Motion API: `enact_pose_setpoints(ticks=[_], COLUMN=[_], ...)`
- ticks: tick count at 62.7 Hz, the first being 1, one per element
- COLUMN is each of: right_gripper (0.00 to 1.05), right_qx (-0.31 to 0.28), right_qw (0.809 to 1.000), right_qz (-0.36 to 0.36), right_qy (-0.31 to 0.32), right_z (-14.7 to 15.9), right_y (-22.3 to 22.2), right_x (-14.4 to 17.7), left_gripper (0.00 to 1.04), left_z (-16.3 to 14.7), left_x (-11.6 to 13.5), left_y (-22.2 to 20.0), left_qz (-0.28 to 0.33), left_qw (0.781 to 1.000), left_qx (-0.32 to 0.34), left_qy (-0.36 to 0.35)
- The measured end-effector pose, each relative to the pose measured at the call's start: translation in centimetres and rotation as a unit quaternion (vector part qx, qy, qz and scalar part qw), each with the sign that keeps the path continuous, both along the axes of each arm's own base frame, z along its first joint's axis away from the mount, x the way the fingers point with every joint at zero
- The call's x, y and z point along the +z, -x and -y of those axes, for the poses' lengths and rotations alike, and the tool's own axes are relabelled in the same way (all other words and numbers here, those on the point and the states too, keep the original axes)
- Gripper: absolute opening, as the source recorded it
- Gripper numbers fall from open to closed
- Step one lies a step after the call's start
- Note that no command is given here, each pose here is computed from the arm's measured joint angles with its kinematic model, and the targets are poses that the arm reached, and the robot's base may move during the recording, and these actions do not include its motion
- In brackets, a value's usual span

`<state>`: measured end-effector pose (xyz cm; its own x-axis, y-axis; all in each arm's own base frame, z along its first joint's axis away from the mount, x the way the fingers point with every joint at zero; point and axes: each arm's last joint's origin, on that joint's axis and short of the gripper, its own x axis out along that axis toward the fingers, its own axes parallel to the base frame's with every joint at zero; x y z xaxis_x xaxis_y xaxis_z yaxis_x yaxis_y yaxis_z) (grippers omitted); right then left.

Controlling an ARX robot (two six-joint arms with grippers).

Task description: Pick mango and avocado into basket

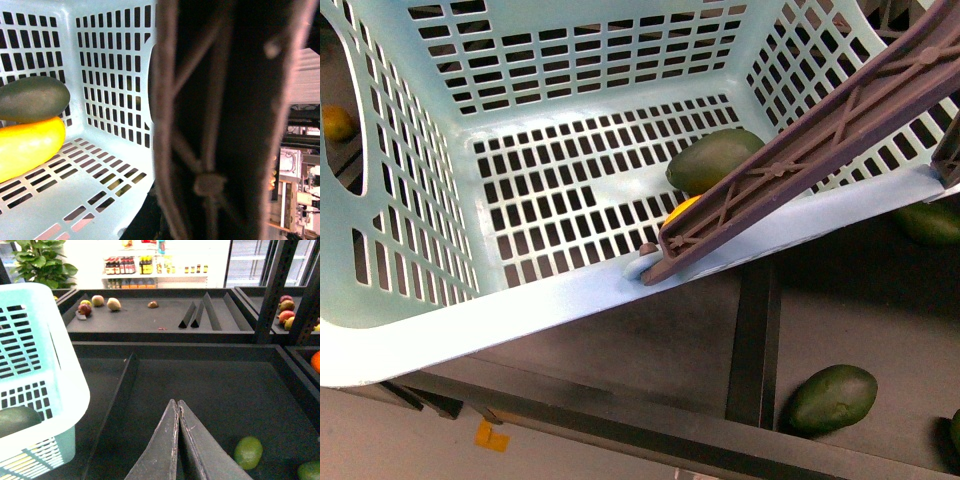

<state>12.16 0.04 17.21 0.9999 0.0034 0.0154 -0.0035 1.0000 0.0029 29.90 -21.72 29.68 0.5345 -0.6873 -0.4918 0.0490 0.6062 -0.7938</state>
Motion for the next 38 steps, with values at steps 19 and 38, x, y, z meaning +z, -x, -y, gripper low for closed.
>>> enact_pose_setpoints(ticks=[19,38], right_gripper=[0.02,0.02], right_qx=[0.000,0.000], right_qw=[1.000,1.000], right_qz=[0.001,-0.001], right_qy=[0.000,0.000], right_z=[0.0,0.0], right_y=[0.8,1.5], right_x=[0.0,-0.1], left_gripper=[0.04,0.04], left_z=[0.0,0.0], left_x=[0.0,0.0], left_y=[0.0,0.0], left_qz=[0.000,0.000], left_qw=[1.000,1.000], left_qx=[0.000,0.000], left_qy=[0.000,0.000])
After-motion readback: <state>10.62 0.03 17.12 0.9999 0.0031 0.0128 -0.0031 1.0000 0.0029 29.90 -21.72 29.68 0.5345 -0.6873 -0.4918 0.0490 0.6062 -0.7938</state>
